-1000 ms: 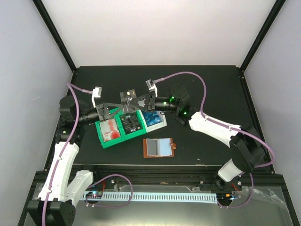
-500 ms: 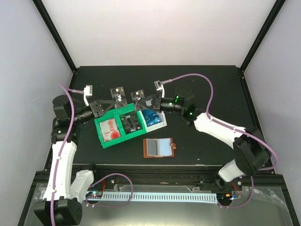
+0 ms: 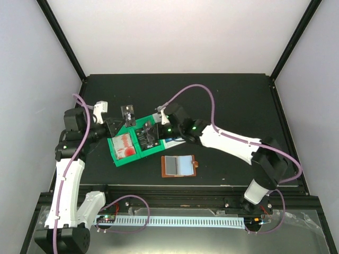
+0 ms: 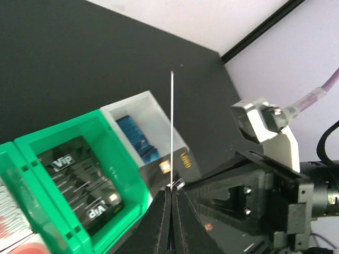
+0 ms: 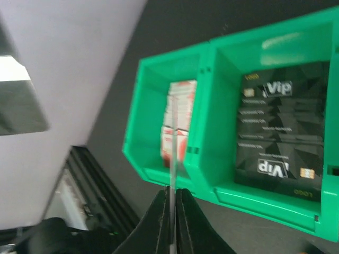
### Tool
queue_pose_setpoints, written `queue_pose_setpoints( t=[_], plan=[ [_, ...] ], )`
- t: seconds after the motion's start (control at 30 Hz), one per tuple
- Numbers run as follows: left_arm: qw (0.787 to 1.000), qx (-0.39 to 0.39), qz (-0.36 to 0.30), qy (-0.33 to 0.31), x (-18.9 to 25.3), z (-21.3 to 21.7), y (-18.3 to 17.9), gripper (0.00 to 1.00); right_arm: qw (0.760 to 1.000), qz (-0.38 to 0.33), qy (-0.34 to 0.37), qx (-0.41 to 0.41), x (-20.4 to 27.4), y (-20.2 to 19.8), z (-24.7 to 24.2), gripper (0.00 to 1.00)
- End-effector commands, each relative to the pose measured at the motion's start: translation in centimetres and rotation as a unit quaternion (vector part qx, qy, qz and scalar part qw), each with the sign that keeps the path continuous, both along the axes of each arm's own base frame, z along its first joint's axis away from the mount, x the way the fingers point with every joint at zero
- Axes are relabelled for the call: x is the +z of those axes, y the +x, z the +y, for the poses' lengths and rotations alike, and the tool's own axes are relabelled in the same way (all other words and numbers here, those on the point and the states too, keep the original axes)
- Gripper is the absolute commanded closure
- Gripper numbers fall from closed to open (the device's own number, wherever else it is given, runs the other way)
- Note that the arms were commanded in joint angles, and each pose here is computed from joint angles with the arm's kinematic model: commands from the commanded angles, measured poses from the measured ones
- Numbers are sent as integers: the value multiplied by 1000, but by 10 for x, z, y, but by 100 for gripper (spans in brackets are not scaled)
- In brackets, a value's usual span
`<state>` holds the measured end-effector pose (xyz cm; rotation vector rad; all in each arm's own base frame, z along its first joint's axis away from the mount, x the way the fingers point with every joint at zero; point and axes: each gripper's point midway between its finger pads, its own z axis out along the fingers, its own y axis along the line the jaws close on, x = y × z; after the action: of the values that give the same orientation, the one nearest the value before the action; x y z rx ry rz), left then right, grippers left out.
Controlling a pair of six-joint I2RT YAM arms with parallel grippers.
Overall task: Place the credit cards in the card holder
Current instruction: Place the credit card in the storage box.
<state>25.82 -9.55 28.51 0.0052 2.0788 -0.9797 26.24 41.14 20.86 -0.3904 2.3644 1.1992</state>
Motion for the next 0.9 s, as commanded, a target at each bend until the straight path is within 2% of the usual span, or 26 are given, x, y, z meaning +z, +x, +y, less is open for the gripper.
queue_pose_setpoints(
  t=[0.0,0.33,0.53,0.67,0.87],
  plan=[
    [997,8,-5,82,-8,7,-1,98,993,-2,-119,-9,-46,-1,-3,92],
    [987,-43,4,155,-32,-7,-8,98,985,43,-166,-13,-88,2,15,87],
    [984,-48,11,171,-38,-9,-8,98,983,42,-178,-35,-95,12,17,93],
    [982,-53,10,182,-39,-12,-9,99,984,31,-168,-42,-85,13,13,92],
    [972,-99,18,213,-53,-37,-17,98,991,-15,-113,-67,-37,0,-21,82]
  ],
)
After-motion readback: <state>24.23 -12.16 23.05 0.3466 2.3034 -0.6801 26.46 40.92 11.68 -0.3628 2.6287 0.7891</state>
